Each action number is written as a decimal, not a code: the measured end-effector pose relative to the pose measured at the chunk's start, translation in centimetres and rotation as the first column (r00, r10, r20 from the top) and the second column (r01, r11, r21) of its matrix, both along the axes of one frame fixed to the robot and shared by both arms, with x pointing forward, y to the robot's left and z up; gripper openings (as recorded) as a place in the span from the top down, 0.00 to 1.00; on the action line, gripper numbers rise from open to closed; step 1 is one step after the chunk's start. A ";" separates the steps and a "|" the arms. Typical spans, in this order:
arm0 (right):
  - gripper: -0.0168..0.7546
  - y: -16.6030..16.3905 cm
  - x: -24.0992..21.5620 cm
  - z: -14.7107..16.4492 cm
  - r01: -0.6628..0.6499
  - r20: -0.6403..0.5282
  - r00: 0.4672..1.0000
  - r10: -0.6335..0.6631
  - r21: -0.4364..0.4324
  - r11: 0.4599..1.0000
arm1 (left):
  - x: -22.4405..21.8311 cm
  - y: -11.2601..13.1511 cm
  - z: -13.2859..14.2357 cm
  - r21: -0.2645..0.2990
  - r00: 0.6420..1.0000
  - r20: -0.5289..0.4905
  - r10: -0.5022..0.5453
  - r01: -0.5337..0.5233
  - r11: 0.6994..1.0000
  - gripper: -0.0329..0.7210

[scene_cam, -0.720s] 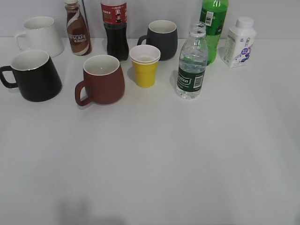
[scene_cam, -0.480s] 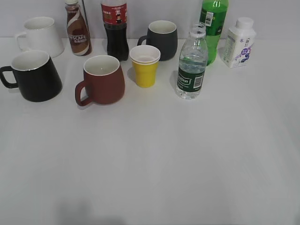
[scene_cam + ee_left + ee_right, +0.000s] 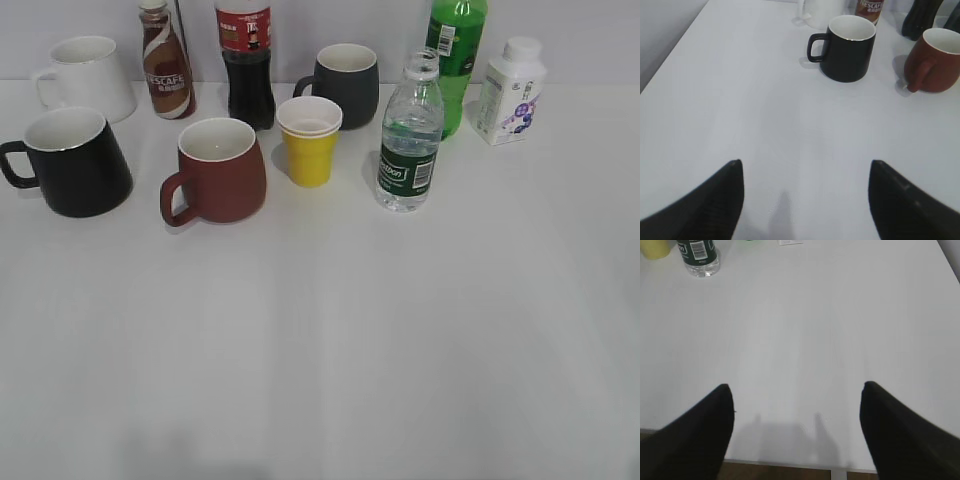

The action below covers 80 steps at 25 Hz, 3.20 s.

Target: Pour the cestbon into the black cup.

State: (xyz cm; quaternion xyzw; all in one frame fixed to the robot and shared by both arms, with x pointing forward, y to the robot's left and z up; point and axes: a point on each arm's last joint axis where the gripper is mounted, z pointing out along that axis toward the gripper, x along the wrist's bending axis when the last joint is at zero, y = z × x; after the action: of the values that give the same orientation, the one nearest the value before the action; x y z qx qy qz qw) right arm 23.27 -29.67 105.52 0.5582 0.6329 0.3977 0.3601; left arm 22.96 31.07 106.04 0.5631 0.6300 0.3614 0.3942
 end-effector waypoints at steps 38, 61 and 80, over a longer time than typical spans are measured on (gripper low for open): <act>0.22 0.0 0.0 0.0 0.000 0.000 1.000 0.000 0.000 1.000 | 21.5 -2.1 2.6 0.117 0.918 0.370 -0.146 0.110 0.987 0.33; 0.22 0.0 0.0 0.0 0.000 0.000 1.000 0.000 0.000 1.000 | 27.5 0.9 -12.7 -0.037 0.945 0.325 -0.022 0.036 0.999 0.34; 0.22 0.0 0.0 0.0 0.000 0.000 1.000 0.000 0.000 1.000 | 30.0 1.2 -15.6 -0.006 0.953 0.302 -0.039 0.043 0.999 0.37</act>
State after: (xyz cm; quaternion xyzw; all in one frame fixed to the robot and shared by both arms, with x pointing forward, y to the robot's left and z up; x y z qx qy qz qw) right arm 23.27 -29.67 105.52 0.5582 0.6329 0.3977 0.3601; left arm 52.91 32.25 90.42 0.5119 0.5527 0.4310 0.4967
